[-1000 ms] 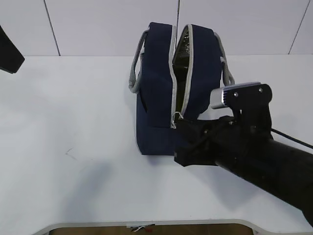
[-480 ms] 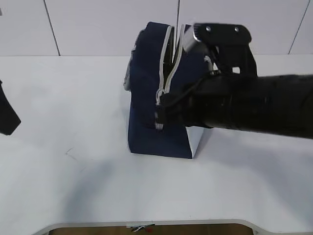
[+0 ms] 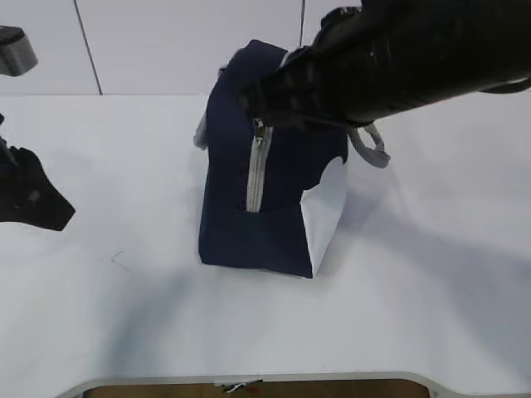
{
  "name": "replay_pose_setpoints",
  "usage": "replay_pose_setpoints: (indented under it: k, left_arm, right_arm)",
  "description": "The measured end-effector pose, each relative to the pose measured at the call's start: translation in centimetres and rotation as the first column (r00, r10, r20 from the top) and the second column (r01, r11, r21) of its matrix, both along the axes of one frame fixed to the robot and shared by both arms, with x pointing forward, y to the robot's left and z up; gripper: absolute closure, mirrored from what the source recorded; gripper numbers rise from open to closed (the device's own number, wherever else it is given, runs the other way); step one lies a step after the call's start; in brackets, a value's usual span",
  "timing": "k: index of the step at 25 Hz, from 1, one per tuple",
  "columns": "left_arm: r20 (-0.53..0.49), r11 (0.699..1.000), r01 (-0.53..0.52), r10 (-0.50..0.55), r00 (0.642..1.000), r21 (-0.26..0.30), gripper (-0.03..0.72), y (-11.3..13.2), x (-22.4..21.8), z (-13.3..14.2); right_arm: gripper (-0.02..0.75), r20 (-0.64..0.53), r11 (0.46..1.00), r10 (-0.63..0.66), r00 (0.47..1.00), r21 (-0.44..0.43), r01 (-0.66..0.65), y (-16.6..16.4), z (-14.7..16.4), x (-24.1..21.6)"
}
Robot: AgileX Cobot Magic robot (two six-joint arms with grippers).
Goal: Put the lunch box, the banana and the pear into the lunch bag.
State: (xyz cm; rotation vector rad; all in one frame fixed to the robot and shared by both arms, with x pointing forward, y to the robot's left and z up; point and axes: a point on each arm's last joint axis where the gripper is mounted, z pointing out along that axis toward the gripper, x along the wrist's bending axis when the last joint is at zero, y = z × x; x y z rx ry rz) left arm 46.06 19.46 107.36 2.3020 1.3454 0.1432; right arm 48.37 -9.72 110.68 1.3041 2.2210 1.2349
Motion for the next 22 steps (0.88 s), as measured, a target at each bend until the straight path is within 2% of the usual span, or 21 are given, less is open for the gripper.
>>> replay_pose_setpoints:
  k: [6, 9, 13, 16, 20, 22]
  left_arm:
    - [0.155, 0.993, 0.049, -0.032, 0.987, -0.111, 0.431, -0.9, 0.8, -1.5]
    - [0.171, 0.985, 0.071, -0.044, 0.984, -0.156, 0.424, -1.6, 1.6, -2.4]
    - [0.135, 0.974, 0.095, -0.068, 0.989, -0.208, 0.350, -2.7, 2.6, -4.1]
    - [0.109, 0.967, 0.108, -0.084, 0.990, -0.229, 0.307, -3.2, 3.1, -5.1]
    - [0.136, 0.951, 0.166, -0.134, 0.982, -0.260, 0.295, -3.9, 3.1, -5.1]
    - [0.155, 0.943, 0.212, -0.177, 0.972, -0.257, 0.294, -4.6, 2.7, -5.0]
  right_arm:
    - [0.725, -0.029, 0.999, 0.008, 1.000, -0.046, -0.010, -0.2, 0.6, -0.1]
    - [0.725, -0.049, 0.998, 0.009, 0.999, -0.061, -0.012, -0.2, 0.5, -0.3]
    - [0.725, -0.070, 0.998, 0.009, 0.997, -0.068, -0.014, -0.3, 0.4, -0.4]
    - [0.725, -0.079, 0.997, 0.009, 0.997, -0.073, -0.015, -0.3, 0.4, -0.5]
    - [0.725, -0.080, 0.997, 0.009, 0.997, -0.073, -0.015, -0.4, 0.4, -0.5]
    - [0.725, -0.080, 0.997, 0.009, 0.997, -0.073, -0.015, -0.4, 0.4, -0.5]
